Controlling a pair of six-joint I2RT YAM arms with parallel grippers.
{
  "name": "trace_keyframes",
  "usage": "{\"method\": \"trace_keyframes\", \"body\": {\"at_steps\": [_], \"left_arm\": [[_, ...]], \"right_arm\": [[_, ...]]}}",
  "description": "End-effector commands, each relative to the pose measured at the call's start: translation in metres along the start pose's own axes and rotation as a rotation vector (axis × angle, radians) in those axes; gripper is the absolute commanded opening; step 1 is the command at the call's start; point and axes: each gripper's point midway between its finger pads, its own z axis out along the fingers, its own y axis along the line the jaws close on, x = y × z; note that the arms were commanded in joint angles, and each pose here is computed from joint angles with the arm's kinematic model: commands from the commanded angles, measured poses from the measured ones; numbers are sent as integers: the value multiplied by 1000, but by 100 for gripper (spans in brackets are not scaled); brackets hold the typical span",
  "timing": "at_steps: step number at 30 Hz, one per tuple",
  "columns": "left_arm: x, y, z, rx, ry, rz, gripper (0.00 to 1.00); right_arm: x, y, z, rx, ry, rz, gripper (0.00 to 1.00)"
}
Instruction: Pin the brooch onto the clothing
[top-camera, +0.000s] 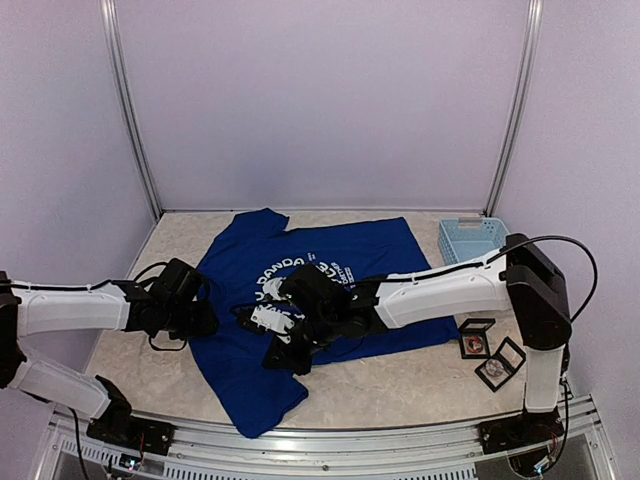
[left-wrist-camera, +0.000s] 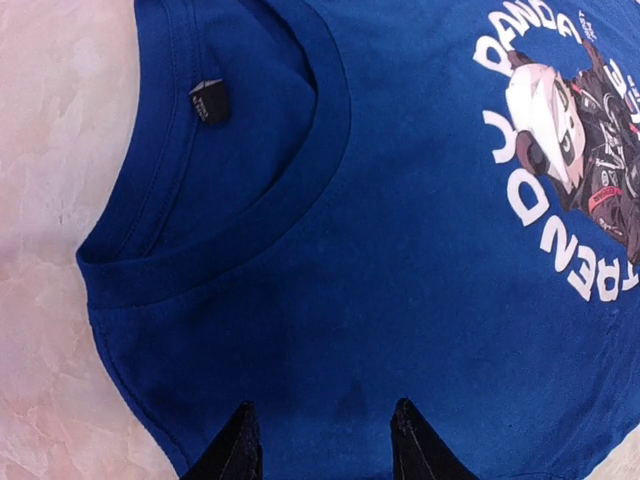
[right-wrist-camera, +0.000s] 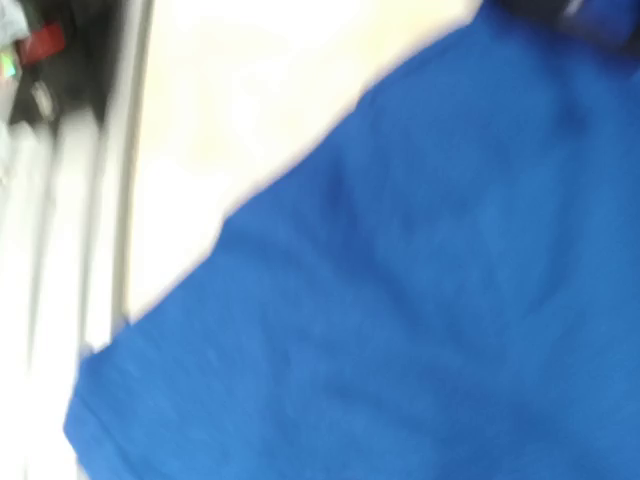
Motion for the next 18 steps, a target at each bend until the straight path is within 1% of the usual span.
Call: {"method": "trace_keyframes", "body": {"at_steps": [1, 4, 6, 10, 12, 14, 16, 18], "left_arm": [[17, 15, 3, -26, 9, -54, 42], [27, 26, 2, -49, 19, -84, 43], [31, 33, -1, -66, 17, -98, 43], [23, 38, -15, -73, -32, -111, 43], [13, 34, -26, -53, -69, -109, 43], [3, 26, -36, -20, -101, -97, 43], [-4, 11, -46, 23, -118, -58, 43], [-4, -7, -52, 74, -108, -5, 42]], "right_arm": [[59, -5, 33, -8, 132, 49, 7], [97, 1, 39, 3, 227, 103, 6], [116, 11, 38, -3, 268, 113, 5], [136, 32, 31, -18, 328, 110, 5], [133, 42, 28, -29, 331, 92, 6], [118, 47, 22, -37, 305, 77, 7], [96, 46, 12, -22, 247, 55, 7], [73, 33, -2, 18, 175, 64, 7]]}}
